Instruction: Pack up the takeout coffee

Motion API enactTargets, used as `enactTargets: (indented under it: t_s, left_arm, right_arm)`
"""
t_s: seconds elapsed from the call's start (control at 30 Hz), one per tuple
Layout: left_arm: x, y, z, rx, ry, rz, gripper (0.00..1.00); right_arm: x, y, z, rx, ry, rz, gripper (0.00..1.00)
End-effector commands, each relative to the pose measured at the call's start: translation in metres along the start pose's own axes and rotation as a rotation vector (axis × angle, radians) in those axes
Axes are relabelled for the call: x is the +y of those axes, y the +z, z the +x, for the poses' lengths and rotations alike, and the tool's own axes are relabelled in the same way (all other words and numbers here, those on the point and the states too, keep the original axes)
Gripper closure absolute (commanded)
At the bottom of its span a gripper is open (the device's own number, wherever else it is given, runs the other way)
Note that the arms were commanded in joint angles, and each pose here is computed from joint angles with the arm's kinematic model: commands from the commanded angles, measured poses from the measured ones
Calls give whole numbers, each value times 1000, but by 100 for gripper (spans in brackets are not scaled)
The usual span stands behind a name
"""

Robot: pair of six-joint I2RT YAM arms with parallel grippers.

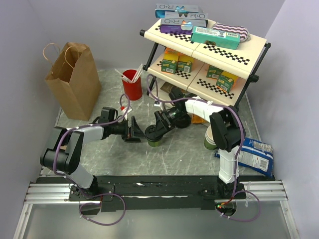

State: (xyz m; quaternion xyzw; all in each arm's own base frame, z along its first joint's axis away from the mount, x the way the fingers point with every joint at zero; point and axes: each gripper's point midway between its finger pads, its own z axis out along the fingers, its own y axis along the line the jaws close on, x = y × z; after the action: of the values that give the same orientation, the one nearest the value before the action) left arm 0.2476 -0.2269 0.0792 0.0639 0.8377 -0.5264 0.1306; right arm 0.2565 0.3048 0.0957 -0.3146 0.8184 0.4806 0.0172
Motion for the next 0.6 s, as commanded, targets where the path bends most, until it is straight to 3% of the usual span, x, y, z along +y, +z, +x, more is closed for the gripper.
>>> enactTargets:
  t_s: [0.0, 0.57]
  left_arm:
    - [61, 2, 13, 4, -27, -268, 4]
    - [89, -2, 40, 60, -115, -358, 5]
  right_arm:
    - [-3, 9, -5, -1, -23, -40, 8]
    - [-13, 6, -6, -1, -10, -41, 8]
